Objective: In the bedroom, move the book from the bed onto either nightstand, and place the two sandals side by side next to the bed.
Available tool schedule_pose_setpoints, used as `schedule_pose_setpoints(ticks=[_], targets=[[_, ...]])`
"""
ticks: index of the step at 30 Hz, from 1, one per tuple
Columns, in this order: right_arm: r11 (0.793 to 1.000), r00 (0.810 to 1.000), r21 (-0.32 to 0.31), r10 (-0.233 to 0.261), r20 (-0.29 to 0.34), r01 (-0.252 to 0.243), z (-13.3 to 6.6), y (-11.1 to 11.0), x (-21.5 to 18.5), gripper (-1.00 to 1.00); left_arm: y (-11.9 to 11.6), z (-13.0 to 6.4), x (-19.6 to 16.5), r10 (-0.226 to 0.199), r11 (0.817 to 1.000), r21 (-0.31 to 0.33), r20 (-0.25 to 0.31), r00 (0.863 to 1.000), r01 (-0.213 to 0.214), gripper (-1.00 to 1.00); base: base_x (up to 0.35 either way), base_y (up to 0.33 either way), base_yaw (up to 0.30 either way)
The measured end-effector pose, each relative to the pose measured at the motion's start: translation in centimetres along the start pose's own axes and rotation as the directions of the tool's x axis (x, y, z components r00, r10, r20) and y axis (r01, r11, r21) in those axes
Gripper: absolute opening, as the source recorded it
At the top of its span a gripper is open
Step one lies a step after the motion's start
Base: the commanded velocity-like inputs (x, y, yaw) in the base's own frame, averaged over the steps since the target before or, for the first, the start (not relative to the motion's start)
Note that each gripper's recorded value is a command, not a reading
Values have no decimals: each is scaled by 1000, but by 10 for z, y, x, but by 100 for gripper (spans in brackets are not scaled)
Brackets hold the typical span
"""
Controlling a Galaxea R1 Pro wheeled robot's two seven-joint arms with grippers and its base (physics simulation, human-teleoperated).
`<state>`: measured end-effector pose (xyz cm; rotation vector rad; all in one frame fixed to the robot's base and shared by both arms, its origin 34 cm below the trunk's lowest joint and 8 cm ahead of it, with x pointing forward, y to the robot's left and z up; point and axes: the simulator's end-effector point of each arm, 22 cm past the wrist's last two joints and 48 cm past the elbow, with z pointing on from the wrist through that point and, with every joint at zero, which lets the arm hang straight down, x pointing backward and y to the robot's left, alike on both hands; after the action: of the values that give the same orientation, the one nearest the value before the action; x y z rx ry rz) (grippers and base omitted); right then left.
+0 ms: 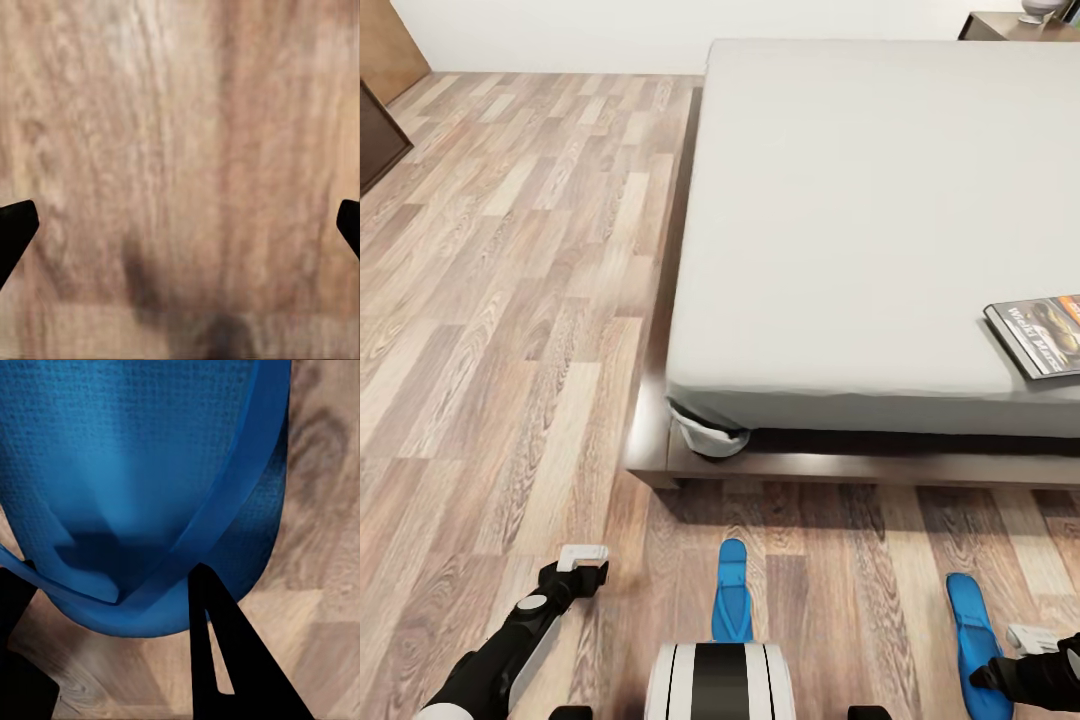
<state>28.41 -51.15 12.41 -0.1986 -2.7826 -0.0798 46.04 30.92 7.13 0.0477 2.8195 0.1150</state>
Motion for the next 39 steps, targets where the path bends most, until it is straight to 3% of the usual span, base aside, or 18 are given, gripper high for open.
schedule_pose_setpoints(ticks=[13,17,22,28,34,39], targets=[[1000,1000,0,0,0,0,0,0,0,-100,-2,0,2,-1,1000,5,-4,1000,1,100,0,316,0],[1000,1000,0,-2,4,2,0,0,-1,-100,-5,1,13,3,1000,15,-28,1000,-3,100,0,318,0],[999,996,2,-36,77,36,0,0,-17,-100,-15,1,21,7,998,66,-43,999,-4,100,0,319,0],[998,991,7,-58,119,58,-1,0,-25,-100,-9,1,67,8,998,61,-123,992,0,100,0,319,0],[997,984,13,-76,162,75,-2,-2,-34,-100,-7,2,74,1,999,55,-93,996,4,100,0,313,0],[997,980,2,-83,182,83,-5,4,-42,-100,-20,1,74,-7,997,70,-91,996,14,100,0,104,0]])
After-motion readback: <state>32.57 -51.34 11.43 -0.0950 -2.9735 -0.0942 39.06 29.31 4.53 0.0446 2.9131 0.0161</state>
